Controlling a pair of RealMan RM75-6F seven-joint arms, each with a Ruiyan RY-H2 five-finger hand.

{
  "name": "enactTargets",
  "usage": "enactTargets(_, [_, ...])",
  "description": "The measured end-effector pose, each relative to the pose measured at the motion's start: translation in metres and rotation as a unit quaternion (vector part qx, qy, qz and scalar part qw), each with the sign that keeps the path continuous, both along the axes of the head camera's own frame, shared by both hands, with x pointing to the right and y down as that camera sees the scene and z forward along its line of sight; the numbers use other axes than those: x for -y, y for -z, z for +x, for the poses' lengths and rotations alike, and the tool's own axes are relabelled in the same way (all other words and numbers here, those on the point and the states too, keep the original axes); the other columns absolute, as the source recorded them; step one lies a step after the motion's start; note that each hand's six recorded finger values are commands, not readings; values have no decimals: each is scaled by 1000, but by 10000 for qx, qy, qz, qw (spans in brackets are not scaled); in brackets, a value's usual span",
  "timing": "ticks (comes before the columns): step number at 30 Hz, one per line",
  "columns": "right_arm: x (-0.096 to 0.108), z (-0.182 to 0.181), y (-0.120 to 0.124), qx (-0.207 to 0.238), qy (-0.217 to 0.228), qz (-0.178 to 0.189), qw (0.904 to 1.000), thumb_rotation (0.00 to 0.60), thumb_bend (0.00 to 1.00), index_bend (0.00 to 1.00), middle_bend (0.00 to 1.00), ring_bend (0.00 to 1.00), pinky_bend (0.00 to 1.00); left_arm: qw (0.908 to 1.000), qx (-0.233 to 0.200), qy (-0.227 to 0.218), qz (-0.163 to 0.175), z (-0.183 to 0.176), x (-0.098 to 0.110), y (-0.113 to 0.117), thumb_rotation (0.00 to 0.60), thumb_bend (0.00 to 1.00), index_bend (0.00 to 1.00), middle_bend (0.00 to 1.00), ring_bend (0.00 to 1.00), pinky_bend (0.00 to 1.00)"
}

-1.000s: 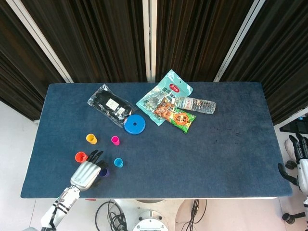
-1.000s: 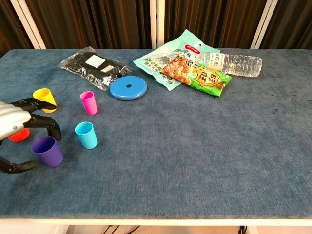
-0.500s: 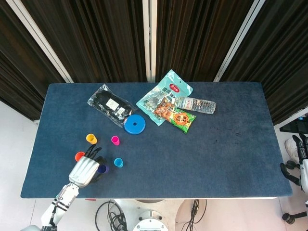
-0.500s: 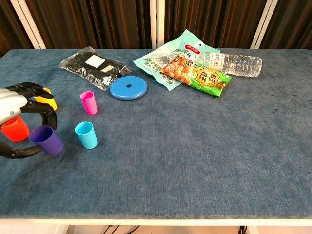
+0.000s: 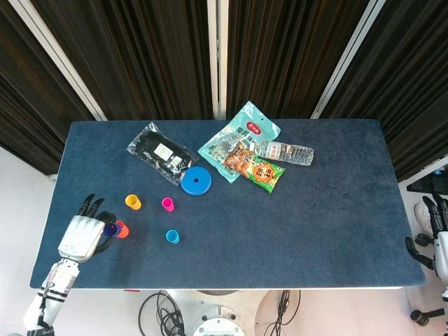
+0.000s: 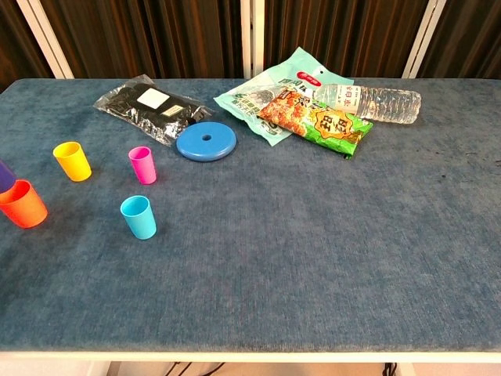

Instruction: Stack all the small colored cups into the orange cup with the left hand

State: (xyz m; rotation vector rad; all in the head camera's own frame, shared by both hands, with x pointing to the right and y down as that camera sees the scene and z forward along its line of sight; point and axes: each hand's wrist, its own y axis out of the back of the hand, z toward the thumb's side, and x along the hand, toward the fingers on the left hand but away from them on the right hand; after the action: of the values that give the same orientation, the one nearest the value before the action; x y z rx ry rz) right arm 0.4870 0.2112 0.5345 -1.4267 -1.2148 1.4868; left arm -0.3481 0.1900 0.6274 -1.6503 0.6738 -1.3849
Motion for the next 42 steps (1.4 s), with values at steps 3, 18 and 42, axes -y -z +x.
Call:
enactTargets(3, [0,0,1,25,-4,-11,10000,600,264,0,0,0,0,9999,-7,76,-121,-4,-3,-4,600,311,483,492,106,51])
enactTargets(18, [0,0,-1,-10,-20,-20,10000,600,264,0,0,0,0,9989,-269,315,-221,-10,-1,-27,600,311,454,477,107,49])
enactTargets(42, [-2,2,-2,-19,-45,-39,10000,600,265,0,0,0,0,9986,-299,363,-230,-10,11,-36,600,310,396,428,107,48])
